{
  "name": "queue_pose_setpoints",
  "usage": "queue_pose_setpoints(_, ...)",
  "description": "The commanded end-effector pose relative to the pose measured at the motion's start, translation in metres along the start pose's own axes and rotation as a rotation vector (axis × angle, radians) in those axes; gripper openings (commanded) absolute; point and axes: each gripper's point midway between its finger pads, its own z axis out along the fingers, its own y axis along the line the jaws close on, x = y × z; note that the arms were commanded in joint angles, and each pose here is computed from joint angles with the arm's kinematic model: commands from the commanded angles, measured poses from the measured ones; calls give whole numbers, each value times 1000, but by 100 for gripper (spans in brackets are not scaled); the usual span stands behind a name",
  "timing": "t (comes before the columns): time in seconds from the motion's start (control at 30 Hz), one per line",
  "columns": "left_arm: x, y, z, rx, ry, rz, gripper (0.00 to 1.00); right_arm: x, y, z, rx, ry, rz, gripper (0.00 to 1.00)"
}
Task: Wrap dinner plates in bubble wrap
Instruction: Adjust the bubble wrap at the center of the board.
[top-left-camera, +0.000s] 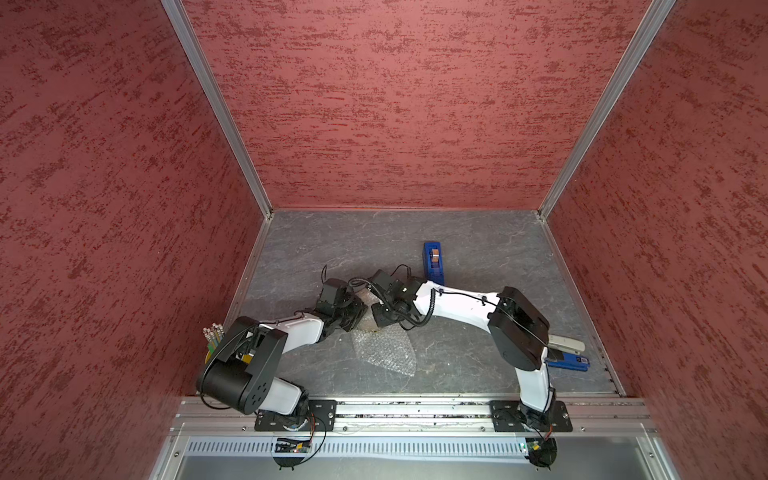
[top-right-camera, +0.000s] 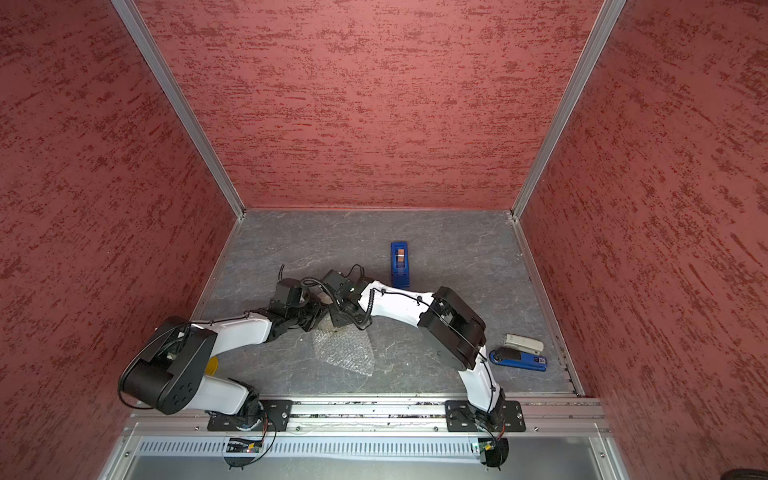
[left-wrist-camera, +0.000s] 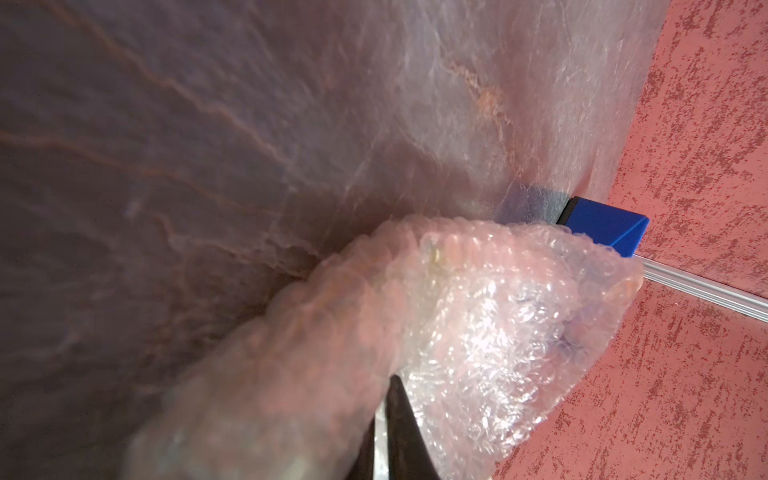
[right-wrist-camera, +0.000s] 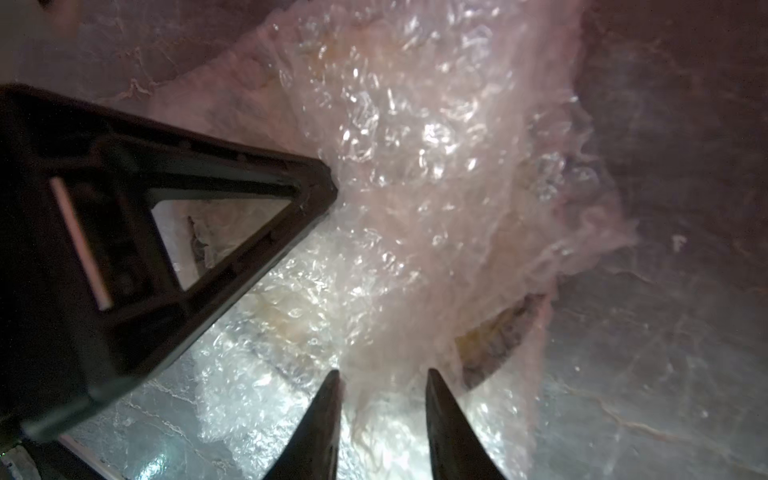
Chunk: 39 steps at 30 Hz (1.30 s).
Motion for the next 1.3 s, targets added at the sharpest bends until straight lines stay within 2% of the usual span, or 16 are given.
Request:
queue_pose_setpoints(0.0,2,16,-1,-60,-2,5,12,4,3,4,13,15,-8,41)
queue_pose_setpoints(0.07,2,17,0,-62,0,4,12,8,7,5,8,23,-18,40)
queue_pose_setpoints(0.17,3,19,1,-63,1,0,12,13,5,7,21,37,-20,30)
queue_pose_setpoints(0.33,3,21,1,-65,3,4,12,21,-6,13,67,56,-10,31)
queue_pose_setpoints(0.37,3,20,1,-63,3,9,11,21,-8,14,77,57,-8,27)
queue_pose_setpoints(0.43,3,19,0,-64,3,19,11,20,-9,13,83,52,-2,11)
queue_pose_setpoints(0.5,2,15,-1,-58,1,38,12,16,-2,7,52,33,4,1)
queue_pose_setpoints(0.53,2,13,-3,-56,-2,49,13,14,2,4,30,25,7,0)
queue_pose_setpoints(0.63,2,5,-11,-49,-15,86,16,10,16,-9,-41,16,19,0)
queue_pose_setpoints(0.77,3,-10,-25,-23,-32,139,29,10,38,-21,-182,22,64,0)
queue_pose_setpoints(0.83,3,-15,-31,-14,-38,151,32,14,50,-25,-275,43,91,0)
queue_pose_setpoints(0.93,7,-21,-34,-1,-35,159,32,26,52,-19,-385,89,155,0)
queue_pose_setpoints(1.07,23,-33,-34,18,-17,213,30,48,31,3,-411,168,280,0)
queue_pose_setpoints(1.17,34,-33,-28,12,0,240,27,51,20,9,-416,164,331,0)
queue_pose_setpoints(1.27,37,-26,-20,6,13,209,21,49,15,11,-427,156,360,0)
